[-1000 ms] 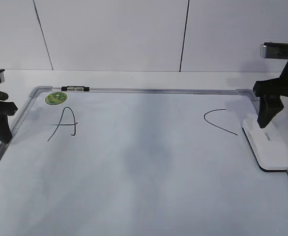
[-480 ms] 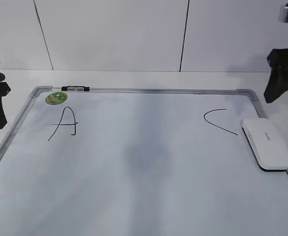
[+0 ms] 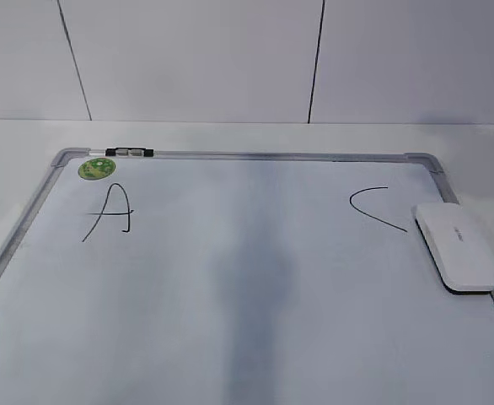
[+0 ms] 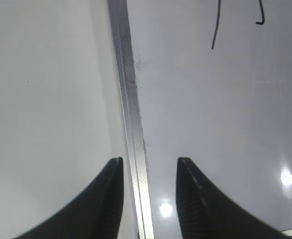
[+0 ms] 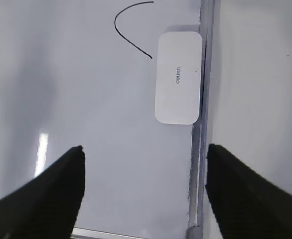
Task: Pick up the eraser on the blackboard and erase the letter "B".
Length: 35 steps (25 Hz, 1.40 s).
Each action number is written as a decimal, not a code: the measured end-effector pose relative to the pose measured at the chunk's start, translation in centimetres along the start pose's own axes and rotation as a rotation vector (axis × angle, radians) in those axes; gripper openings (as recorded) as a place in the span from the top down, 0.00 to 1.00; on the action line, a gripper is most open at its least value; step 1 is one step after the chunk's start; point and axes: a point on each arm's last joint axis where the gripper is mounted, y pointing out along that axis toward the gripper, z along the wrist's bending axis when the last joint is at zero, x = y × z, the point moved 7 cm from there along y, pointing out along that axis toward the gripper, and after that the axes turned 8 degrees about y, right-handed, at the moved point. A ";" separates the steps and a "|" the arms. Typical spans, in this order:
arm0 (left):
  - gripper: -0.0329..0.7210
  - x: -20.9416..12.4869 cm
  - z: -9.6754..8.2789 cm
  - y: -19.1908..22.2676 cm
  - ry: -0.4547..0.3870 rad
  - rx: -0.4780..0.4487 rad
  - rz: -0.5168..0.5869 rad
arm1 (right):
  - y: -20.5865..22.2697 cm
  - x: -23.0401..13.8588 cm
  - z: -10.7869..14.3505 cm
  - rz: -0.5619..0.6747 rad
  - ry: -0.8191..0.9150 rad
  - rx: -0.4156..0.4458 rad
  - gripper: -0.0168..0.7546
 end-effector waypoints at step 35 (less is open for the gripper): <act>0.65 -23.3 -11.1 -13.6 0.207 0.113 -0.836 | -3.3 -21.2 -6.0 -0.483 -0.098 -0.044 0.21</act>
